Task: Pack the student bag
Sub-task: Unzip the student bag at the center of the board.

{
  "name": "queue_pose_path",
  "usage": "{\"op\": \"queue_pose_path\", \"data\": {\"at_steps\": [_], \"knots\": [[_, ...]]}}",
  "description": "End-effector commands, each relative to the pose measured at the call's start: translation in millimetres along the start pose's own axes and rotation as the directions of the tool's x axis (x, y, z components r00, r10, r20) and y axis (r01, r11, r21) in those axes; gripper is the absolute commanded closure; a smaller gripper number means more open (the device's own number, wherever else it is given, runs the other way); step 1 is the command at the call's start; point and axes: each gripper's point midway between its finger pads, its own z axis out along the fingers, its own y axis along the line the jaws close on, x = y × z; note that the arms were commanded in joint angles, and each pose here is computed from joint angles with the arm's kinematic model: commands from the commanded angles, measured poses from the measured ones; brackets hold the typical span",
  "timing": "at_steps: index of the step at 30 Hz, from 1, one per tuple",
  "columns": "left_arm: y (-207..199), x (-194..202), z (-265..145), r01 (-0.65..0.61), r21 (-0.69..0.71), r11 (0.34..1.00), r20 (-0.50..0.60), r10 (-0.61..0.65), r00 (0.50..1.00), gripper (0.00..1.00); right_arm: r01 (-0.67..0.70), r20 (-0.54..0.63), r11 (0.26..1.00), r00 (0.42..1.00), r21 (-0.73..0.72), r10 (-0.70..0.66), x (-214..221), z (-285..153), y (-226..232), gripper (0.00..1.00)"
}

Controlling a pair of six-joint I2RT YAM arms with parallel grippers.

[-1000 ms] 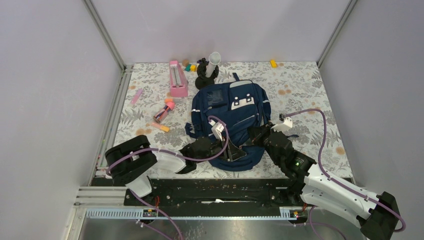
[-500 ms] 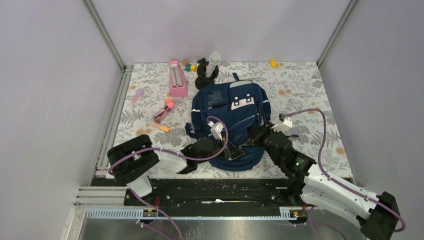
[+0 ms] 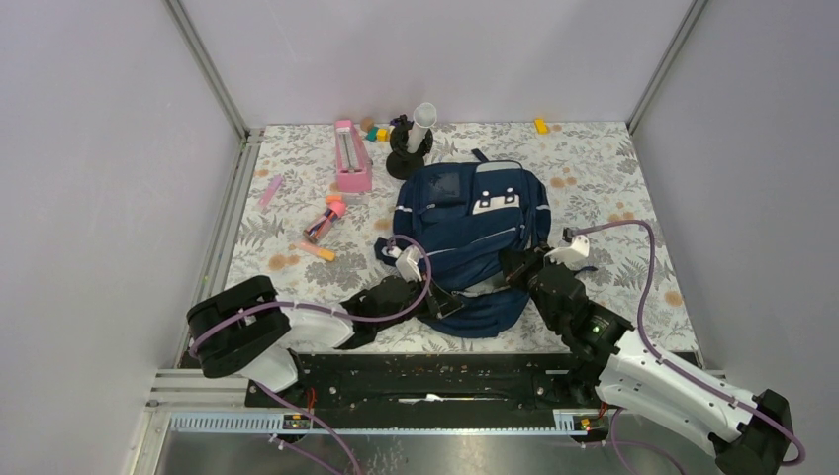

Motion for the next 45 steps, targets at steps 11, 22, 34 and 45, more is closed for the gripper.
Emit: {"op": "queue_pose_path", "data": {"at_steps": [11,22,34,45], "knots": [[59,-40,-26,-0.076,-0.274,0.959,0.106,0.109,0.988,1.0,-0.042,0.241,0.999,0.97,0.025,0.035,-64,-7,5,1.0],[76,-77,-45,-0.157,-0.345,0.925,0.131,0.214,0.968,1.0,-0.039,0.215,0.999,0.976,-0.009,0.04,-63,-13,11,1.0],[94,-132,-52,-0.253,-0.417,0.873,0.124,0.33,0.936,1.0,0.002,0.116,0.999,0.993,-0.038,0.002,-48,-19,15,1.0],[88,-167,-35,-0.359,-0.376,0.854,0.066,0.411,0.909,1.0,-0.019,0.083,0.998,0.996,-0.057,0.024,-42,-24,13,1.0]]}}
